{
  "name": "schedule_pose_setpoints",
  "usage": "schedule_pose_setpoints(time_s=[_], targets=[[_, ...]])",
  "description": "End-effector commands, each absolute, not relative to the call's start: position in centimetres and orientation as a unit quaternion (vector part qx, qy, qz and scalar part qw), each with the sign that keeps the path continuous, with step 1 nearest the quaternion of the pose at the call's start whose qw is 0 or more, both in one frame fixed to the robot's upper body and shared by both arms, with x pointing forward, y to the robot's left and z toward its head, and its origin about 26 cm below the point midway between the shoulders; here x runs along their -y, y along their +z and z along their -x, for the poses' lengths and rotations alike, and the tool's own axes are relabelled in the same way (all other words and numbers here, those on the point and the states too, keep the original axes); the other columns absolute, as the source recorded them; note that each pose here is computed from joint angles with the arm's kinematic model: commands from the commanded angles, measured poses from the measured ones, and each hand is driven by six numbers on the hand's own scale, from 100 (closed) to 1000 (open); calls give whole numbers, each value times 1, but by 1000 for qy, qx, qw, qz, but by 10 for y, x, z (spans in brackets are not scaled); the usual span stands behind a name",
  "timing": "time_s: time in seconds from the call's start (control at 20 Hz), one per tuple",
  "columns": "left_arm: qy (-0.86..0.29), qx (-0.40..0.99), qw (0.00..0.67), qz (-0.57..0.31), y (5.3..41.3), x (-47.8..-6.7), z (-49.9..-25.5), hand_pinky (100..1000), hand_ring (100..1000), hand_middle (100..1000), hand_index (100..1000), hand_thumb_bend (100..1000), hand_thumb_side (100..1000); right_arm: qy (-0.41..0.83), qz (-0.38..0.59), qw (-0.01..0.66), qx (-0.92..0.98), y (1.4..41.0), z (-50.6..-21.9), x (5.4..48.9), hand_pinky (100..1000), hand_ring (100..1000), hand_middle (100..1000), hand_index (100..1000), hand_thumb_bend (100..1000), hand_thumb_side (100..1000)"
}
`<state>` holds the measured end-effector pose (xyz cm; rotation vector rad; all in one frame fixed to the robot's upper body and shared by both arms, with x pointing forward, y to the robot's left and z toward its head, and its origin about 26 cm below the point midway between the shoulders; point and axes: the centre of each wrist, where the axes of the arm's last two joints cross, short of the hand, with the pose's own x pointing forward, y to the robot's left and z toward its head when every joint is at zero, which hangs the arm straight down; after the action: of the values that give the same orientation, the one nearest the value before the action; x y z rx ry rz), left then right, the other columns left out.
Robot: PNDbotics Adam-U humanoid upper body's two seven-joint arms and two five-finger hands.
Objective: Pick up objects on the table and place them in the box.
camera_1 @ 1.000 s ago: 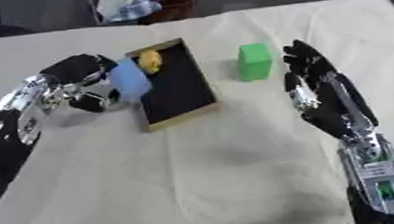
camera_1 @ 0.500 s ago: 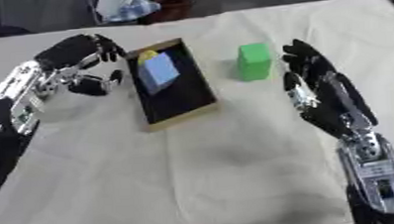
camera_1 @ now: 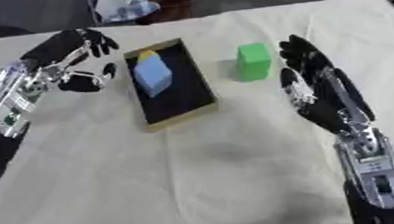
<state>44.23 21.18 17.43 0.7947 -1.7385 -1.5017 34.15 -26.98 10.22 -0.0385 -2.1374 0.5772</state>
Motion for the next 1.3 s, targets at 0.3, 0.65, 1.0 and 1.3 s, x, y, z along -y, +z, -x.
schedule_pose_setpoints(time_s=[0.3,0.65,1.0,1.3], targets=[[-473,776,356,-217,197,-241,-393,790,605,607,791,100,530,354,102,414,832,141,-384,300,954,948,920,1000,100,401],[-413,812,383,-150,183,-259,-352,792,593,597,782,100,600,496,177,421,739,153,-437,330,942,962,952,1000,100,588],[-387,812,413,-141,164,-269,-336,792,589,593,779,100,636,608,246,399,641,160,-470,334,929,981,999,1000,100,662],[-386,809,424,-132,154,-269,-332,793,589,593,779,100,659,662,287,370,586,158,-483,319,922,988,1000,1000,100,539]])
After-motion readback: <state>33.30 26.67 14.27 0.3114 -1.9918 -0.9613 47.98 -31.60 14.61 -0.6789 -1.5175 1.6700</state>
